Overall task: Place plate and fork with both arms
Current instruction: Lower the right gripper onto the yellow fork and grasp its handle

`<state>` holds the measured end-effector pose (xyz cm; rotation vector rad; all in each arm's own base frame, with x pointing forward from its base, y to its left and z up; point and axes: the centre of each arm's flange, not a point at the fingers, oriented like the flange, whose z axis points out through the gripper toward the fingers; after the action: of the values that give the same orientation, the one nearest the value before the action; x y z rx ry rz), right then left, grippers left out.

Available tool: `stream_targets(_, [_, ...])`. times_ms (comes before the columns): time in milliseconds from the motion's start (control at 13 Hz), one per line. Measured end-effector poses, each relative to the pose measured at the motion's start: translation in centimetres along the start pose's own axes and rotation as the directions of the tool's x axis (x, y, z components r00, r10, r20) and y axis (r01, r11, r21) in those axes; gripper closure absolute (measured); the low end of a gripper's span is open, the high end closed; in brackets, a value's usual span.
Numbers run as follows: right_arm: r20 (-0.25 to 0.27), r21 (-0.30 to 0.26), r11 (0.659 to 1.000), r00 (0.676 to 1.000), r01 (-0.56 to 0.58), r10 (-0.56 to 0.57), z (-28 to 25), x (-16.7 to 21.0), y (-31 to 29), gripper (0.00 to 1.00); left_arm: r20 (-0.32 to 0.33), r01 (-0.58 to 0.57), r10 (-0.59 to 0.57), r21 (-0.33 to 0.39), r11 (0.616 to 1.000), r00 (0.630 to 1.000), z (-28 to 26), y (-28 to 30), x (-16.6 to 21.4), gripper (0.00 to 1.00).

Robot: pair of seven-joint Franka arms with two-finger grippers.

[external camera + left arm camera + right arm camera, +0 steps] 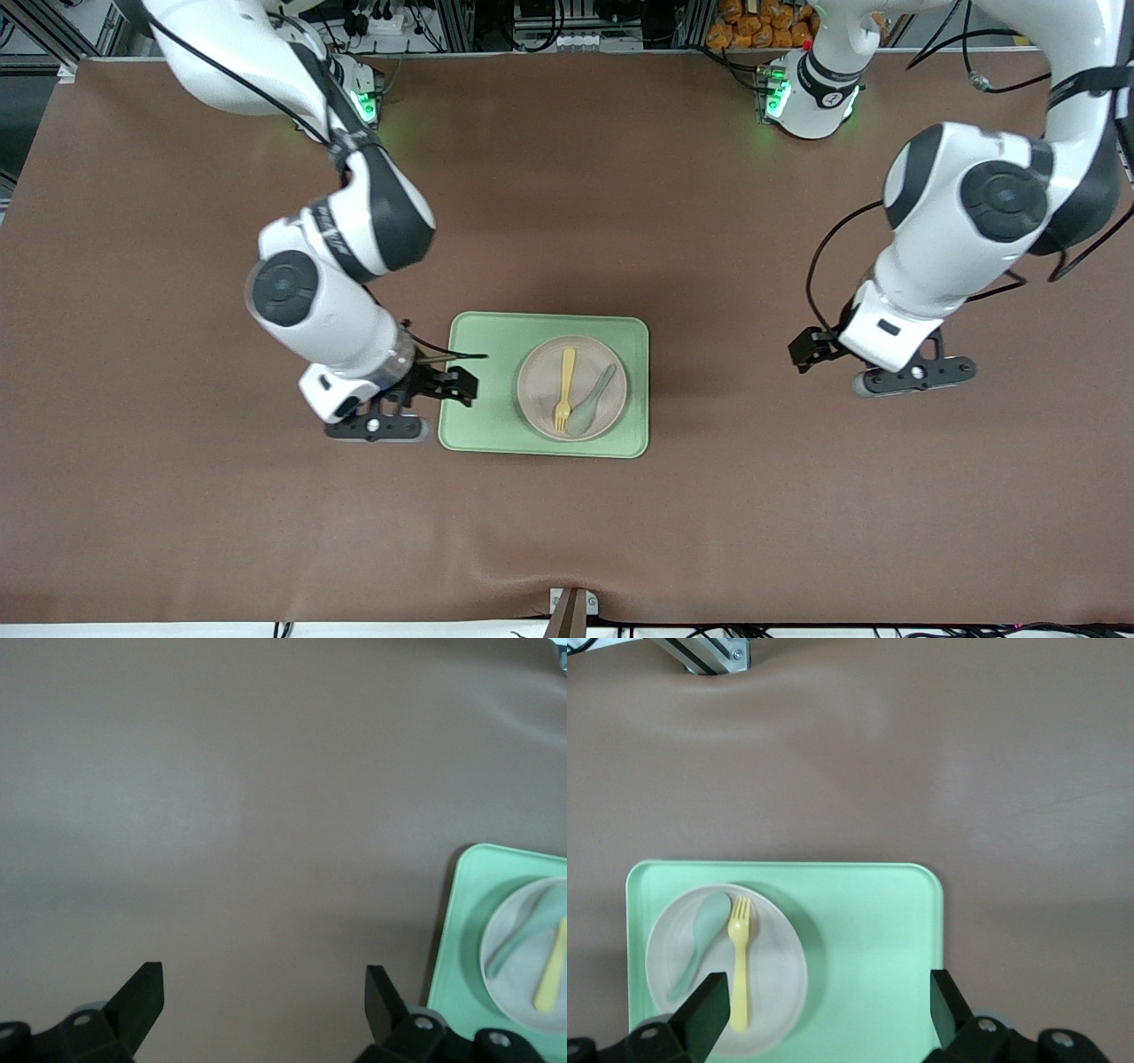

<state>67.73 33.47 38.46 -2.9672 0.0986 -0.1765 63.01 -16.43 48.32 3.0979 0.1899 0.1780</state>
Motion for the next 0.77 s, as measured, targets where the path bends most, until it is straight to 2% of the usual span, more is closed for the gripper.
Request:
stream_targets(385, [0.013, -0.026, 1.0, 1.0, -0.015, 0.015, 7.1, -3.6, -6.5, 0.0, 0.036, -0.07, 0.07, -0.009, 0.998, 0.997, -7.2, -6.6, -0.2, 0.0])
stream_targets(769, [0.018, -0.05, 0.998, 0.999, 0.044, -0.043, 12.9, -5.9, -10.3, 0.02, 0.063, -0.117, 0.116, 0.011, 0.993, 0.991, -10.9, -7.6, -2.1, 0.0])
